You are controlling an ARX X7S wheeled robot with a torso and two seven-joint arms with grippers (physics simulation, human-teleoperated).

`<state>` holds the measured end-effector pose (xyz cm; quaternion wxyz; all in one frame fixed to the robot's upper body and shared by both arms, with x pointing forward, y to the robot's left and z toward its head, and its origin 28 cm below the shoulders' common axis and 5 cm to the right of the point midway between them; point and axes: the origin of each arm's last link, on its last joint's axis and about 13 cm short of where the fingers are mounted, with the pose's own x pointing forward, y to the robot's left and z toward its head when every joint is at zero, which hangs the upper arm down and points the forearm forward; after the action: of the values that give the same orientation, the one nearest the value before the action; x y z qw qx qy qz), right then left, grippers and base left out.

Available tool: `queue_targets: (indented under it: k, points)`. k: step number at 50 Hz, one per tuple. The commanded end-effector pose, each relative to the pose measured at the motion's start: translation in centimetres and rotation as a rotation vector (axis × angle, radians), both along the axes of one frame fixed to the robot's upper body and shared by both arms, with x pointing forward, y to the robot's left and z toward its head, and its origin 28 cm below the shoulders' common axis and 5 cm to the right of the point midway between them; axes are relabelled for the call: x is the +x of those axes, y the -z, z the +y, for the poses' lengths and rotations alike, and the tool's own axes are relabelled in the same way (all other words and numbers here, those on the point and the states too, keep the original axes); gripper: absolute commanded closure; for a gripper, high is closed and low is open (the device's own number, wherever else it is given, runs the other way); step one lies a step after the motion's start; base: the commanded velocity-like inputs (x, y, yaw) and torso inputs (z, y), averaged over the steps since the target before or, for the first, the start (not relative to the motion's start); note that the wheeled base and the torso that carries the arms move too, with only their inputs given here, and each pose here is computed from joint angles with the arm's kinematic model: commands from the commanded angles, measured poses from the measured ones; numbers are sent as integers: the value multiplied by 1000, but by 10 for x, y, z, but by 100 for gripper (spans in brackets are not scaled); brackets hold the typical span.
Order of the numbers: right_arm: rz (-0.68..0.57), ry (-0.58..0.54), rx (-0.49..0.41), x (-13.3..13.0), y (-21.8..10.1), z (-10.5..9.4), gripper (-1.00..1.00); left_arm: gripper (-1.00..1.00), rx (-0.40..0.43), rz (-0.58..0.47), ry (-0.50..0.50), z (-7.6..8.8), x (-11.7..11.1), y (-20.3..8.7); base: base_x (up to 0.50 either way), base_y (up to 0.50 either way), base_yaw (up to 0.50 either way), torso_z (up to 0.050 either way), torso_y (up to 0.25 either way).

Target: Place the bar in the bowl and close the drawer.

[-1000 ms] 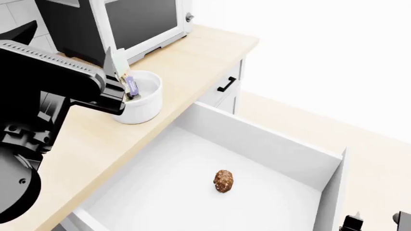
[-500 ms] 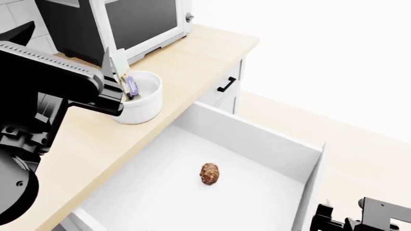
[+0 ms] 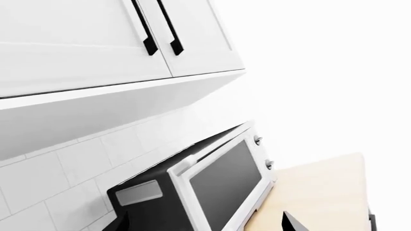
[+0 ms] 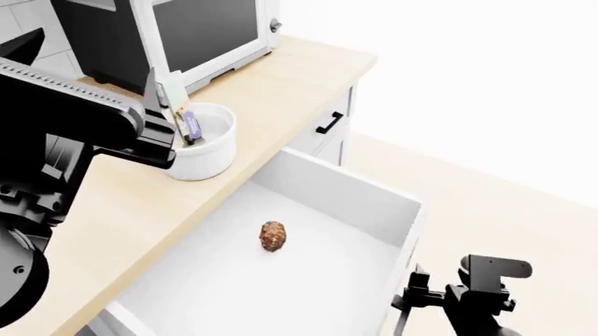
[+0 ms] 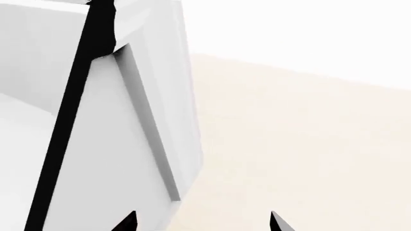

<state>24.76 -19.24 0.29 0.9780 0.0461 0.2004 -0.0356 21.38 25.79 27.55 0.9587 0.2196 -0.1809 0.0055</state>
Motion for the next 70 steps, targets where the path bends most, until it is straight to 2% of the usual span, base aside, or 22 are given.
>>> queue_targets:
  k: [1,4,9,22,30,40,52,70]
  points:
    - [167,-81,99,3,26,21,-100,-100,0,1,-3,1,-1,0,0,0,0,0,0]
    - [171,-117,177,12,24,28,-100,-100,-1,0,-3,0,0,1,0,0,1,0,0]
    - [179,-188,245,29,21,40,-100,-100,-1,2,-6,-1,1,2,0,0,1,0,0]
    - [233,-317,301,71,24,70,-100,-100,4,-2,-15,0,-1,-1,0,0,0,0,0]
    - [247,-427,309,83,11,95,-100,-100,6,-1,-21,1,-2,-2,0,0,0,0,0]
    - [256,-529,345,84,8,123,-100,-100,9,3,-26,2,-3,-1,0,0,0,0,0]
    - [227,-646,437,85,-2,155,-100,-100,10,4,-28,2,-4,-1,0,0,0,0,0]
    - [199,-775,509,78,-4,177,-100,-100,4,5,-31,3,-4,1,0,0,2,0,0]
